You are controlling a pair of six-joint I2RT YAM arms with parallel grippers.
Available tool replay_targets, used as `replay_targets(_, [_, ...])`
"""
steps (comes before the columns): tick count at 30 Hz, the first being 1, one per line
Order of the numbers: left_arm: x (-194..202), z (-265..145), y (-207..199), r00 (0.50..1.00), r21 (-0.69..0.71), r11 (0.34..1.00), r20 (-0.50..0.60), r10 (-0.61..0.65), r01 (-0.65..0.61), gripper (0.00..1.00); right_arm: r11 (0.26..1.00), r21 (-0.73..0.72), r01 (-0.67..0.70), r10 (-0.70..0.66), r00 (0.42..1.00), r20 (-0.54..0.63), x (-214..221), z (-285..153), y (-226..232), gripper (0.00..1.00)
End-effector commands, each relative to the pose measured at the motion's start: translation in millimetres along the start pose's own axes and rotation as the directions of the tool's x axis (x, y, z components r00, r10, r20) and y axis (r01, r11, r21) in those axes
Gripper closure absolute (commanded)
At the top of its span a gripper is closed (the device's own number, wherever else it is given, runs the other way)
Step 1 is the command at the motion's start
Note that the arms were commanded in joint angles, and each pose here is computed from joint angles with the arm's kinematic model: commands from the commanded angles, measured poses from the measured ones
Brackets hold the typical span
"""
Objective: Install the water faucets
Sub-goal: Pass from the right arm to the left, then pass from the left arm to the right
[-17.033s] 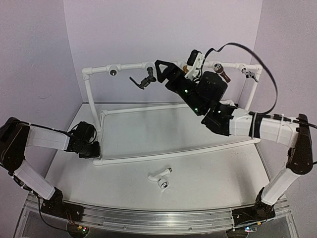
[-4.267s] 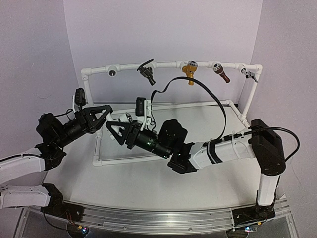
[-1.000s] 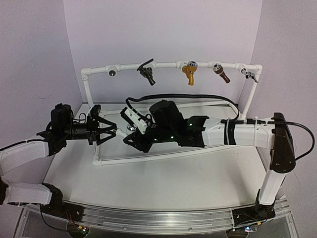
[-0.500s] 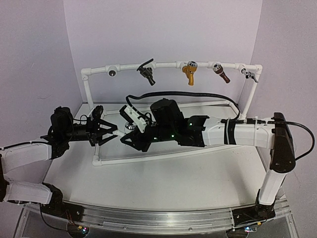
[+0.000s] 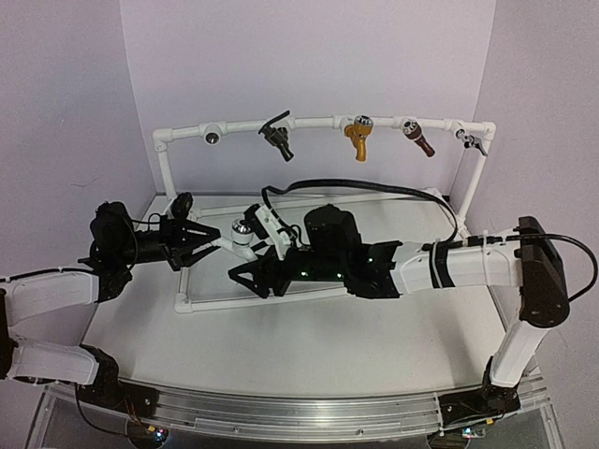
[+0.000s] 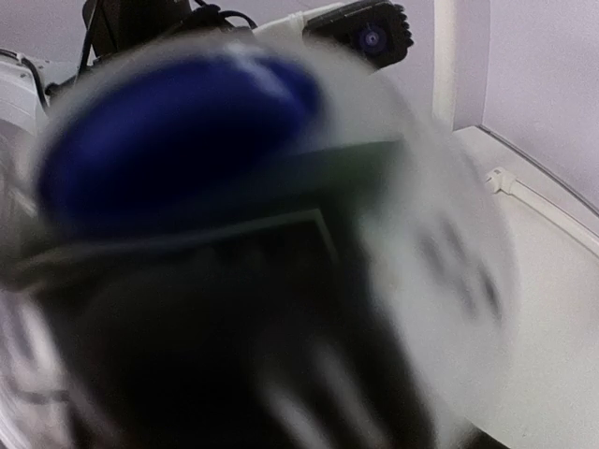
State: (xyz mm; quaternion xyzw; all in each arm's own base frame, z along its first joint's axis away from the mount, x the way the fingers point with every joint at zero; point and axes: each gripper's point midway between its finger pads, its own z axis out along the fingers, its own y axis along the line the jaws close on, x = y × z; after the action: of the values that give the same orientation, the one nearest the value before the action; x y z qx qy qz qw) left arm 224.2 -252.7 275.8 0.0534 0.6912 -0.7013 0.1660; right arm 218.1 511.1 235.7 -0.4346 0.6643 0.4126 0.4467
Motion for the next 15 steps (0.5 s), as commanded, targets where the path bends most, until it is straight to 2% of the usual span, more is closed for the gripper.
replay_targets(1, [0,-4,-36,0.996,0.120,0.989,0.019,0.082,-0.084,1.00,0.994,-0.105,-0.041,0.074,0.940,0.332,-73,-35,16,0.30])
replay_targets(5, [0,-4,-37,0.997,0.127,0.989,0.023,0.078,-0.080,1.00,0.990,-0.136,-0.026,0.075,0.928,0.365,-79,-32,20,0.29])
replay_targets(10, [-1,-4,-35,0.998,0.125,0.990,0.027,0.054,-0.057,1.00,0.994,-0.107,0.021,0.030,0.889,0.456,-96,-39,19,0.28])
replay_targets(15, [-2,-6,-38,0.998,0.156,0.987,0.044,0.034,-0.040,1.00,0.986,-0.151,0.070,0.007,0.890,0.457,-101,-26,27,0.32])
